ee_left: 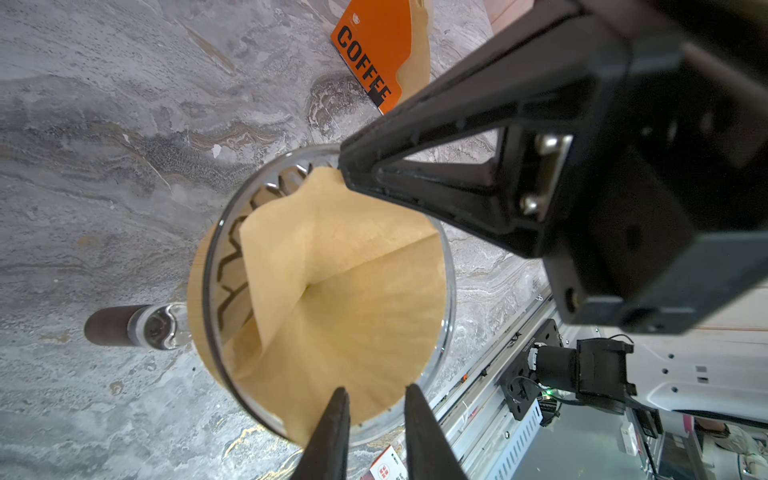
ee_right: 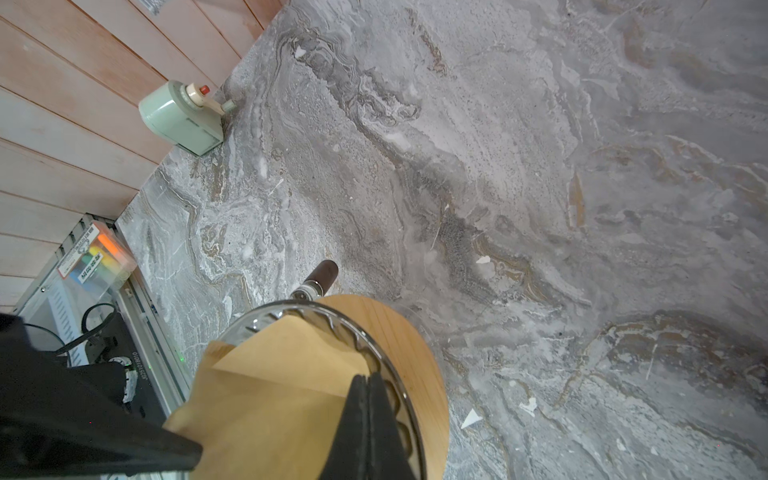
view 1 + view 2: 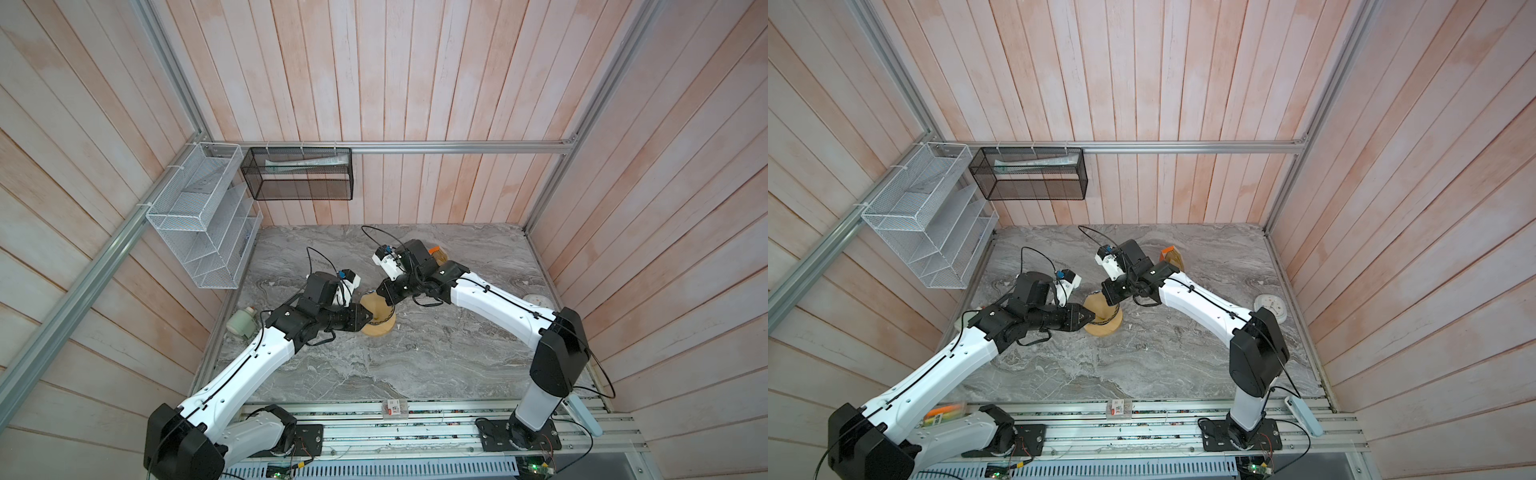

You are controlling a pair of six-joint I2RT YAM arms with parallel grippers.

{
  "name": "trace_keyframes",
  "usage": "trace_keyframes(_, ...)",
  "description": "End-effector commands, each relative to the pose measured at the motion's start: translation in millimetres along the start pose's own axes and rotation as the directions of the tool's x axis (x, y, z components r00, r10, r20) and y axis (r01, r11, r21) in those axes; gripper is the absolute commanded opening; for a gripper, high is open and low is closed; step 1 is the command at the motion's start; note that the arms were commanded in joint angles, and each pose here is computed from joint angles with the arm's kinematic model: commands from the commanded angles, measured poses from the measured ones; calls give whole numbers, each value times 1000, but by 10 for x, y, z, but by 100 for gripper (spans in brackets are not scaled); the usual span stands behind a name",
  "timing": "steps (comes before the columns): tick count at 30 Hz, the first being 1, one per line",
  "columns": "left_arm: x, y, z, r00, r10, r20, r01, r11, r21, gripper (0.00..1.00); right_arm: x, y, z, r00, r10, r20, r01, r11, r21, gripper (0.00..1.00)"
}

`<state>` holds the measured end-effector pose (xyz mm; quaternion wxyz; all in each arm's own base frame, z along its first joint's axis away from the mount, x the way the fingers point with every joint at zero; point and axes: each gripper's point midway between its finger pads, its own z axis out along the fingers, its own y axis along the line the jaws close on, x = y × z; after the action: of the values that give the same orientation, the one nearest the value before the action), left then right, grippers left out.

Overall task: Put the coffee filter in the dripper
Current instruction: 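Press the filter down into the dripper cone with the right gripper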

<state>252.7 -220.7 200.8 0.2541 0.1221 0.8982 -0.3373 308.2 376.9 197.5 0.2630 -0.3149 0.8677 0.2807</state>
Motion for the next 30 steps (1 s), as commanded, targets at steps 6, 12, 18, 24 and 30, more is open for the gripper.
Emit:
trace_keyframes(6, 53, 73, 71, 1000, -13, -11, 12, 1000, -19, 27, 118, -38, 83, 1000, 9, -25, -9, 1000, -5, 0)
trace_keyframes(12, 49, 72, 66, 1000, -12, -8, 12, 1000, -20, 27, 82, -22, 58, 1000, 8, -16, -8, 1000, -9, 0)
trace_keyframes(18, -59, -9, -17, 1000, 3, 25, -3, 1000, -9, 27, 1, 23, -28, 1000, 6, 7, -6, 1000, -17, 0)
trace_keyframes(24, -163, -82, -104, 998, 21, 55, -21, 1000, -5, 27, -48, 43, -92, 1000, 6, 24, -6, 1000, -16, 0)
trace_keyframes(30, -235, -143, -177, 996, 30, 83, -30, 1000, 4, 27, -97, 56, -153, 999, 4, 41, -3, 1000, -11, 0)
